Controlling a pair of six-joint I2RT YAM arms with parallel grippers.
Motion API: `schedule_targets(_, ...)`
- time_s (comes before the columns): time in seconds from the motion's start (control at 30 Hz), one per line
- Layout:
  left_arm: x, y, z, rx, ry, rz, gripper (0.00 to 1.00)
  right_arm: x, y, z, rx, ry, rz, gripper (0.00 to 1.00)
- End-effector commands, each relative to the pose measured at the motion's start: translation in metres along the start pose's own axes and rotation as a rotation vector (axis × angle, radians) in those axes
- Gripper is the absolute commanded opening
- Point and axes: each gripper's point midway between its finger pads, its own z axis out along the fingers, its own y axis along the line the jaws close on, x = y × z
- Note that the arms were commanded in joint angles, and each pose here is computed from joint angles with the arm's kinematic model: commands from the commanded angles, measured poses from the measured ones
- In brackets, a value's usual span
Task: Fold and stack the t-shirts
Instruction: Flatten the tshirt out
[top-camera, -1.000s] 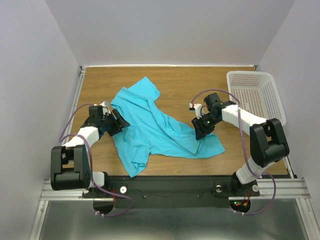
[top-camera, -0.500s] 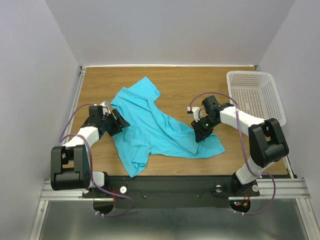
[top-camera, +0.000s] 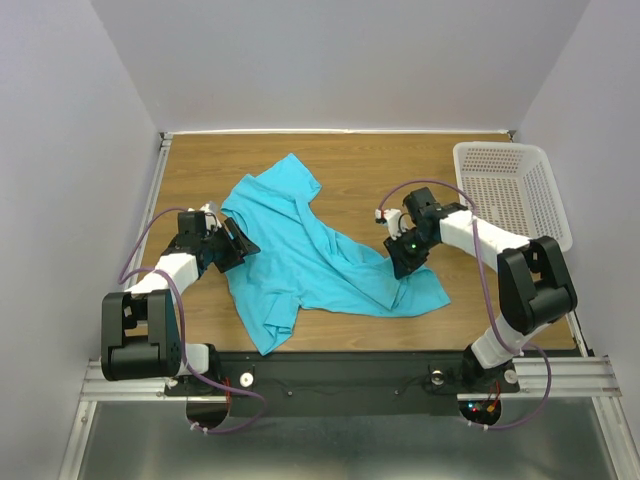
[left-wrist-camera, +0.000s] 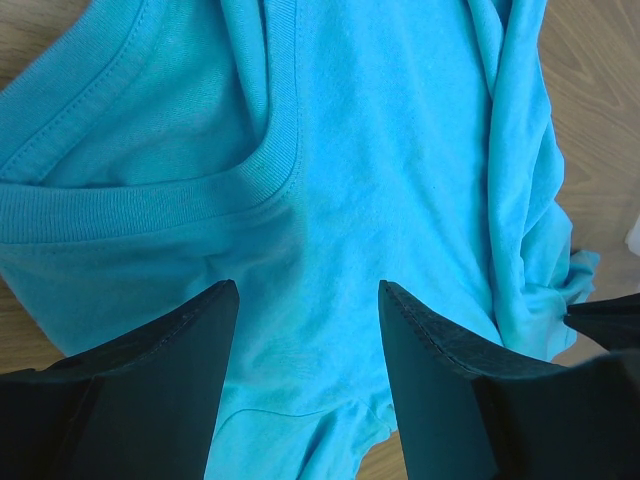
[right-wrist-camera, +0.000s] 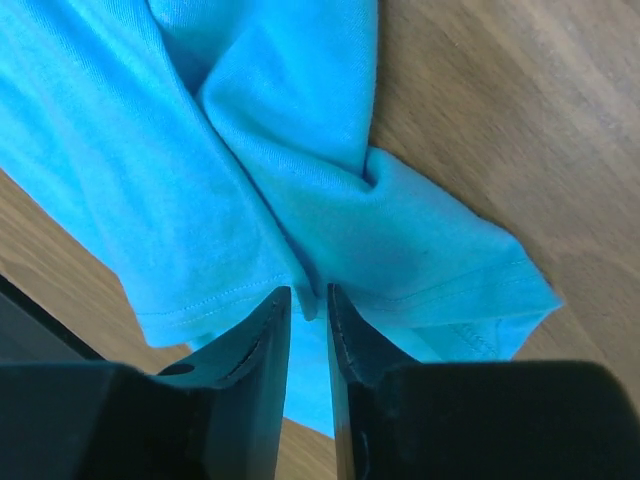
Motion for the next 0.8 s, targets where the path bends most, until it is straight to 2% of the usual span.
schedule_targets(0.0, -0.012, -0.013, -0.004, 0.035, -0.027, 0.036, 0.69, -0.021, -0.001, -0.006, 0.011, -0.055, -0.03, 0.34)
schedule_targets(0.1, -0.011, -0.013, -0.004, 0.035, -0.026, 0.037, 0.69, -0.02, 0.004, -0.004, -0.004, -0.054, -0.039, 0.38)
schedule_targets(0.3, -0.012, -0.013, -0.004, 0.036, -0.026, 0.037, 0.69, -0.01, 0.014, 0.007, -0.027, -0.009, -0.058, 0.38)
schedule_targets(0.6, -0.013, -0.013, -0.004, 0.036, -0.028, 0.035, 0.69, -0.007, 0.013, 0.012, -0.009, 0.017, -0.062, 0.33)
schedule_targets(0.77, -0.013, -0.013, -0.004, 0.034, -0.029, 0.036, 0.69, -0.007, 0.004, 0.015, 0.033, 0.035, -0.057, 0.26)
